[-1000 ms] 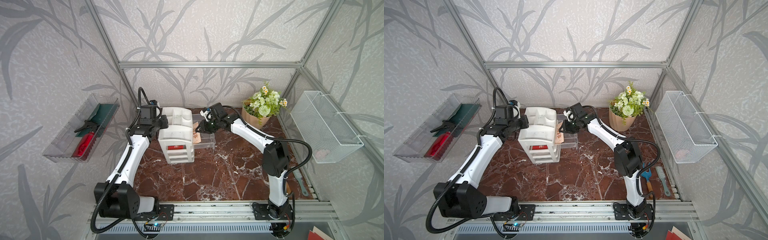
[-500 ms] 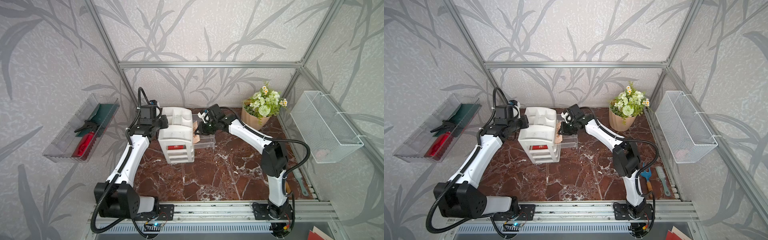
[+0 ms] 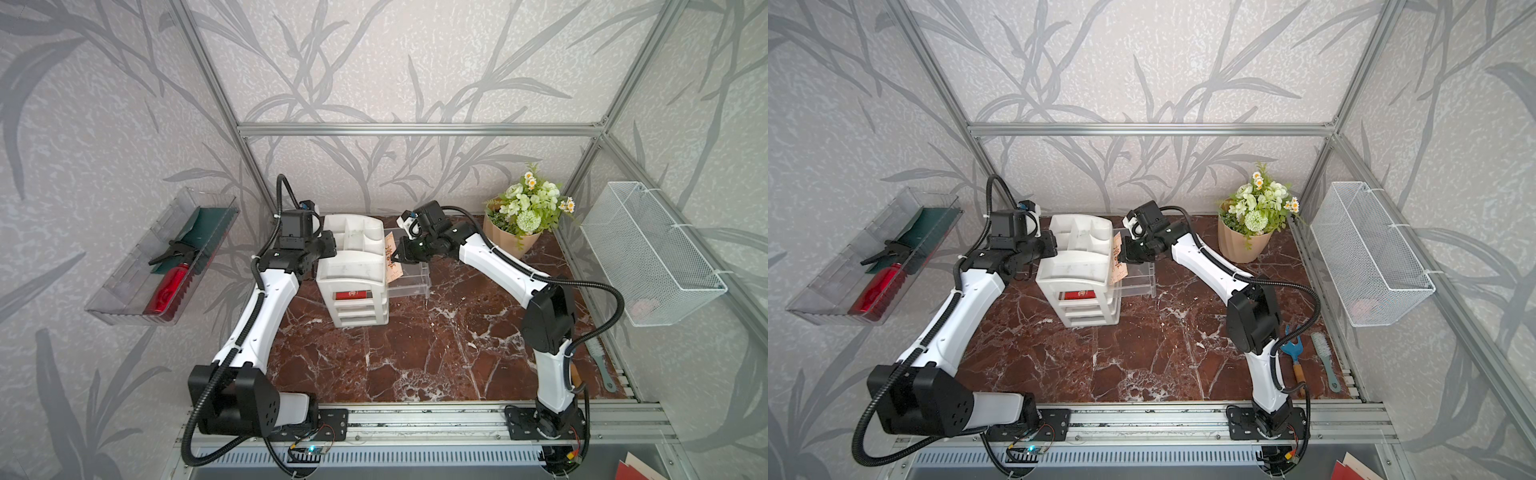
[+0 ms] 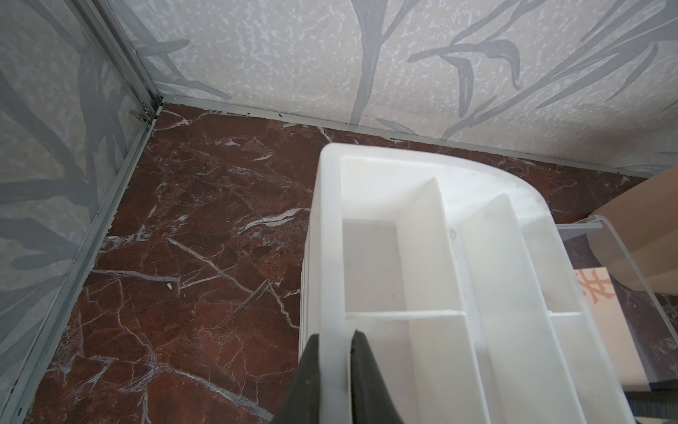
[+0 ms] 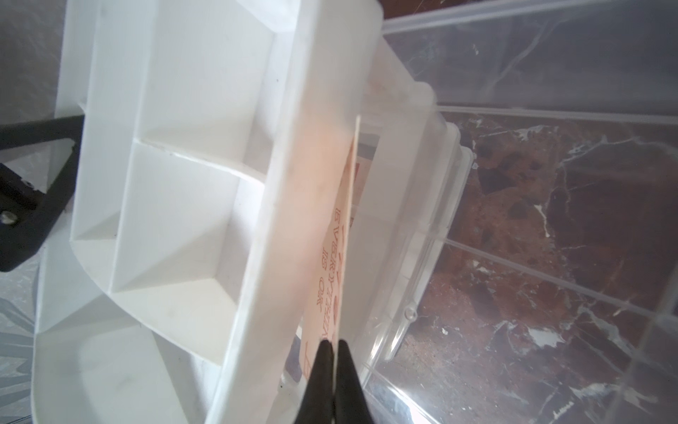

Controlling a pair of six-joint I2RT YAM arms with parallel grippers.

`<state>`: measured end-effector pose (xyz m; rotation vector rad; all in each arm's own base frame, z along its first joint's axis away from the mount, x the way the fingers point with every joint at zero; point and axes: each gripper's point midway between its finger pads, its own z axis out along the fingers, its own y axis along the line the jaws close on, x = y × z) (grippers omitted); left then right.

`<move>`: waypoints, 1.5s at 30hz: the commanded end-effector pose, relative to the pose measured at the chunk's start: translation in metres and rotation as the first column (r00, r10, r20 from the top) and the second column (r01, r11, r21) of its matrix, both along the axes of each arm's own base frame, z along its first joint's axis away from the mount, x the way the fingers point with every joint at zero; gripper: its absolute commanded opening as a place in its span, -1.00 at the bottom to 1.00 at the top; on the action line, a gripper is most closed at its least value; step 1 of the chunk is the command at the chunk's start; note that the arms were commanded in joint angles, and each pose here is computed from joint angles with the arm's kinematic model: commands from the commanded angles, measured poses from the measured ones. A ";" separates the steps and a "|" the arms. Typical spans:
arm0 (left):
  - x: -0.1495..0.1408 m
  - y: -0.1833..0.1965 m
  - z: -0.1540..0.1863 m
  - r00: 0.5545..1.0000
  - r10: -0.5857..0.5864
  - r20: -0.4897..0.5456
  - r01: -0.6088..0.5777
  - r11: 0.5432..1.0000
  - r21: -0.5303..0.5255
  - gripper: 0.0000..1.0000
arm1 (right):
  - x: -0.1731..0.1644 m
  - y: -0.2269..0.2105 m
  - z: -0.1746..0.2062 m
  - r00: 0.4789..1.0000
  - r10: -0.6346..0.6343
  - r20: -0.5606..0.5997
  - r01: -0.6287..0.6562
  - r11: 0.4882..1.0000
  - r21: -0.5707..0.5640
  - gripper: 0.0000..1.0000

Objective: Take the postcards out of the drawer
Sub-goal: Pick up the postcard from the drawer, then place the postcard at the center of the board.

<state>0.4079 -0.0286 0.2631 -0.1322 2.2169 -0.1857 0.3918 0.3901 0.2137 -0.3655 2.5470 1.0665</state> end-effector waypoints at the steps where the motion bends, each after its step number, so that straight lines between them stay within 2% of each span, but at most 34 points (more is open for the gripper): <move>1: -0.008 -0.005 0.000 0.999 -0.027 -0.042 0.027 1.000 -0.001 -0.59 | 0.011 -0.012 0.004 1.000 -0.016 0.027 0.016 0.999 -0.031 -0.91; 8: -0.007 -0.003 0.022 1.000 -0.014 -0.006 0.014 1.000 0.001 -0.42 | 0.020 -0.029 0.024 0.996 -0.028 0.086 0.032 0.998 -0.050 -0.92; 18: -0.022 0.006 0.059 0.999 0.010 0.047 -0.012 0.999 0.041 -0.38 | 0.023 -0.054 0.067 0.980 0.034 0.196 -0.018 0.996 -0.084 -0.93; 24: -0.041 -0.002 0.082 0.994 -0.027 0.103 0.027 1.000 0.008 -0.34 | 0.005 -0.070 0.094 0.930 0.166 0.327 -0.117 0.980 -0.164 -0.95; 30: -0.061 -0.039 0.103 0.971 -0.150 0.187 0.163 0.985 -0.056 -0.27 | -0.023 -0.084 0.111 0.869 0.248 0.428 -0.182 0.965 -0.189 -0.98; 33: -0.069 -0.066 0.105 0.950 -0.238 0.204 0.256 0.965 -0.063 -0.25 | -0.046 -0.090 0.119 0.835 0.286 0.471 -0.229 0.957 -0.176 -0.98; 36: -0.078 -0.096 0.102 0.913 -0.346 0.213 0.373 0.923 -0.096 -0.26 | -0.073 -0.096 0.125 0.788 0.334 0.516 -0.296 0.942 -0.158 -0.98; 40: -0.094 -0.136 0.098 0.835 -0.489 0.251 0.528 0.841 -0.120 -0.24 | -0.107 -0.103 0.126 0.736 0.402 0.545 -0.386 0.910 -0.150 -0.98; 45: -0.109 -0.171 0.092 0.747 -0.611 0.263 0.654 0.747 -0.121 -0.21 | -0.133 -0.105 0.119 0.705 0.479 0.523 -0.482 0.864 -0.141 -0.98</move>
